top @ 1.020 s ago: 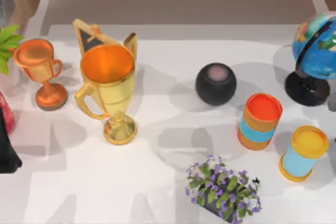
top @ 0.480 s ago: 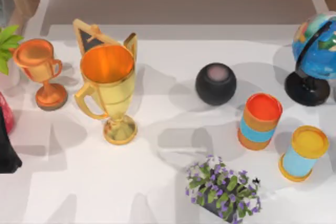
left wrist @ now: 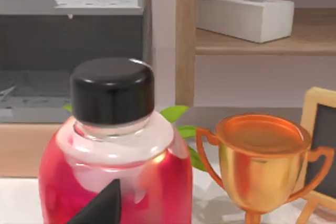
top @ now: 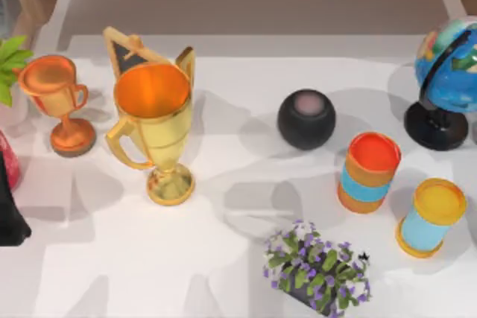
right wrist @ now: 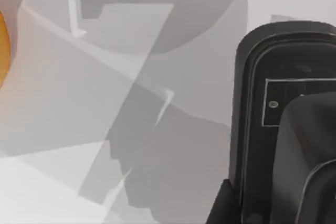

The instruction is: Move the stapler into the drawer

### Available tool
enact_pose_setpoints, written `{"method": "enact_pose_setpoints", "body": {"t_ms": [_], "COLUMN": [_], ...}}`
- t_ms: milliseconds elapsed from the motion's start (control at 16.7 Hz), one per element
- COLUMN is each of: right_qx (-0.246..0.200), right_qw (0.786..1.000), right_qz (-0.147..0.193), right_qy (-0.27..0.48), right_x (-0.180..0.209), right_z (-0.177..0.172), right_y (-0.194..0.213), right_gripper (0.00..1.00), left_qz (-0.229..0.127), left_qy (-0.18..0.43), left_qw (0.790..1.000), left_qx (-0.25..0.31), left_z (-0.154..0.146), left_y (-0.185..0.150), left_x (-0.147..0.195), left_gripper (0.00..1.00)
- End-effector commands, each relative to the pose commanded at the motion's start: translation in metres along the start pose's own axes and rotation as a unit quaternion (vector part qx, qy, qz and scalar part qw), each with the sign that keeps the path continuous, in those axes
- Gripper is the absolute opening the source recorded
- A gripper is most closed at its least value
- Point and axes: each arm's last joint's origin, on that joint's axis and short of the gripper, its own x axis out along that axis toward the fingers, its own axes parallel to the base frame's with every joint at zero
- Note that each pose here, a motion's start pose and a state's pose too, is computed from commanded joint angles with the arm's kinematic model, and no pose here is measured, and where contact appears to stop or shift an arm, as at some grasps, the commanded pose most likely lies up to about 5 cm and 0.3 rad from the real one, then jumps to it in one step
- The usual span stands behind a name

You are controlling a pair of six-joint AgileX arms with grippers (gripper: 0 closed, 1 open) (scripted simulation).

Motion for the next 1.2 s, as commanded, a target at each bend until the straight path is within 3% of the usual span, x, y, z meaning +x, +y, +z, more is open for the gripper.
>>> {"method": "enact_pose_setpoints", "body": {"t_ms": [360, 720, 960, 1200], "right_qx": [0.12, 0.249, 0.311, 0.314], "right_qw": [0.993, 0.967, 0.944, 0.94], "right_qz": [-0.005, -0.015, -0.036, -0.055], "right_qy": [0.002, -0.052, -0.101, -0.123], "right_x": [-0.056, -0.14, -0.152, -0.13], "right_z": [0.002, 0.032, 0.055, 0.071], "right_y": [-0.022, -0.073, -0.138, -0.194], "right_gripper": [0.0, 0.0, 0.0, 0.0], "left_qz": [0.0, 0.0, 0.0, 0.0], "left_qy": [0.0, 0.0, 0.0, 0.0], "left_qw": [1.0, 1.0, 1.0, 1.0], "left_qx": [0.0, 0.0, 0.0, 0.0], "left_z": [0.0, 0.0, 0.0, 0.0], "left_y": [0.0, 0.0, 0.0, 0.0], "left_x": [0.0, 0.0, 0.0, 0.0], "left_gripper": [1.0, 1.0, 1.0, 1.0]}}
